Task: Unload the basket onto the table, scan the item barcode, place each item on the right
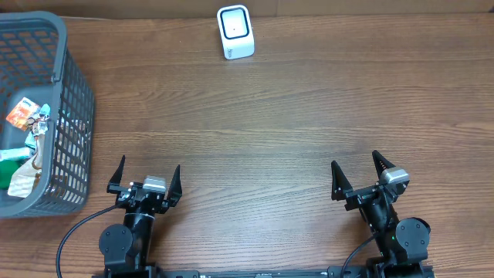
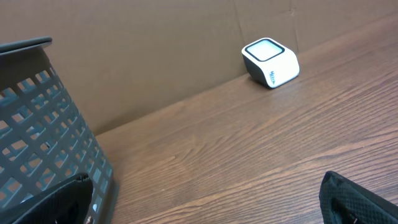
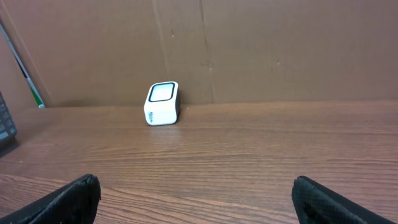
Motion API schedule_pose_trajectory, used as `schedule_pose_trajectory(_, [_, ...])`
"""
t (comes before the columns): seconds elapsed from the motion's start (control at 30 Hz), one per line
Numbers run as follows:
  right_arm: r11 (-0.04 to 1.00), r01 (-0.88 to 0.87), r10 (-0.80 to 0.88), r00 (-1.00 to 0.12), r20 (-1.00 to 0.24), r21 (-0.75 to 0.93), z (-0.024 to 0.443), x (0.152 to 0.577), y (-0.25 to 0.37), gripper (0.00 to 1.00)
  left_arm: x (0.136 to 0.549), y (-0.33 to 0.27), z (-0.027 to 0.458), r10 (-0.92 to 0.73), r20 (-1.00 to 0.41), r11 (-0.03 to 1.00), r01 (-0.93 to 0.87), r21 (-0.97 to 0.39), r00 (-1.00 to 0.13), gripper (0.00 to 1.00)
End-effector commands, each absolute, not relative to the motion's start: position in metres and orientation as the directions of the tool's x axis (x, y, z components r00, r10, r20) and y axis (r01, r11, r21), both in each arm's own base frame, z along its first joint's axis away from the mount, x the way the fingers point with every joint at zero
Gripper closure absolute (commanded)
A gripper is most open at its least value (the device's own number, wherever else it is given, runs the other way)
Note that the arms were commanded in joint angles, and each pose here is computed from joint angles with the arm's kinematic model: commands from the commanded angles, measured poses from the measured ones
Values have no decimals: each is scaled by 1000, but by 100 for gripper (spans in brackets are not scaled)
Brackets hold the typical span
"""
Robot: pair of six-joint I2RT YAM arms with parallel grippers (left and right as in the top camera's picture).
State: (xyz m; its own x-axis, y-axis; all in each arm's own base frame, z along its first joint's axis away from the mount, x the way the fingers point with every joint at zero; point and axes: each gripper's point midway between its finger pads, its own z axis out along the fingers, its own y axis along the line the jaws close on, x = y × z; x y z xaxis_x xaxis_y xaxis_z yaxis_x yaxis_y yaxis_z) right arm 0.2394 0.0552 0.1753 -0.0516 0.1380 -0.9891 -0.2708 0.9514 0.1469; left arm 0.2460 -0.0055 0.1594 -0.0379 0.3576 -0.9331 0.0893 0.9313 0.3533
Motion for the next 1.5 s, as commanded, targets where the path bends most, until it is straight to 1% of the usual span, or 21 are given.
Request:
schedule_pose_trajectory(0.0, [944,-292,143,-52,-988,152,174,238,60,0,246,-4,159,342,-939,938,80,338,-39,1])
schedule_pose_trajectory(1.37, [944,-292,143,-53,-988,152,174,238,60,0,246,-5,159,342,-939,938,81,338,-38,1])
schedule_pose_trajectory(1.4, [944,-292,143,-53,-988,152,174,238,60,0,246,-6,159,336,-941,939,90,332,-35,0])
schedule_pose_trajectory(1.47, [944,-292,143,-53,-988,152,174,238,60,0,245,-10,159,234,-971,968,105,229,-39,0])
